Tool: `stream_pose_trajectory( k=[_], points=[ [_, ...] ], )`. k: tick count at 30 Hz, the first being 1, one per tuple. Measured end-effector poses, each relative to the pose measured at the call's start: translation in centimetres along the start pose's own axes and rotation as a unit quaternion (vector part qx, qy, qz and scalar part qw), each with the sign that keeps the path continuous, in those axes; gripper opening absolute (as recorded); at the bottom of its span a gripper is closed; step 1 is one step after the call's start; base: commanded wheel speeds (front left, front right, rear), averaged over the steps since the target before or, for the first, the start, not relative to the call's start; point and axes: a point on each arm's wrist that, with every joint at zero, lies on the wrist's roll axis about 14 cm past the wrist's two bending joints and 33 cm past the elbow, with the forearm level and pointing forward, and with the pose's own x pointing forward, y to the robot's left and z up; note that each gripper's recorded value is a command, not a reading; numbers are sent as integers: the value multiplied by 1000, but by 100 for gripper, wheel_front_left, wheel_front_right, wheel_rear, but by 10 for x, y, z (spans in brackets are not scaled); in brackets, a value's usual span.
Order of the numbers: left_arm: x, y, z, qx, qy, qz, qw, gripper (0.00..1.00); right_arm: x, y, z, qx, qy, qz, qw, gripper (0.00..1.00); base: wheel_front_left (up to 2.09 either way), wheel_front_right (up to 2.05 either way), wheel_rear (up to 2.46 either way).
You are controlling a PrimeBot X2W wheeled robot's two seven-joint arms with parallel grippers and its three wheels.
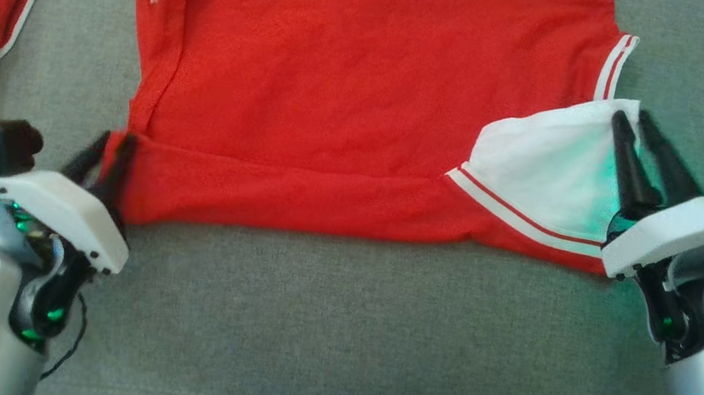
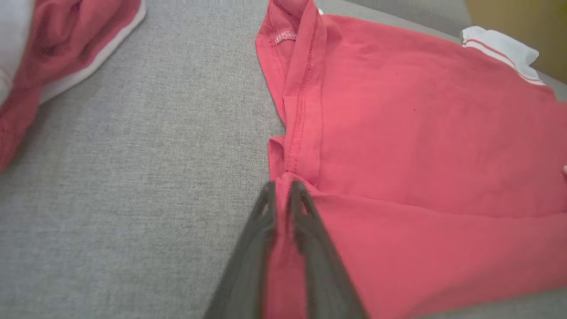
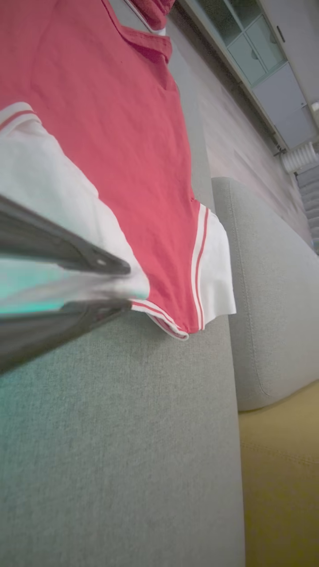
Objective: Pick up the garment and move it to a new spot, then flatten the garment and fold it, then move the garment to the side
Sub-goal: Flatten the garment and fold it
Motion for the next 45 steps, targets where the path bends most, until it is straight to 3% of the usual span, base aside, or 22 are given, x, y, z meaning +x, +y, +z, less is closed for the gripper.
stream_pose_trajectory(
  k=[8,13,28,45],
  points=[
    [-9,-4,43,38,-170,31,984,100,-10,-2,23,-41,-95,-15,995,100,0,0,0],
    [-24,-14,57,56,-222,34,973,100,-34,1,22,-47,-117,-32,991,100,0,0,0],
    [-69,-24,24,56,-207,36,976,100,-103,20,10,-25,-116,-59,991,100,0,0,0],
    [-63,-29,13,61,-181,22,981,100,-107,15,-2,-9,-85,-73,994,100,0,0,0]
  ],
)
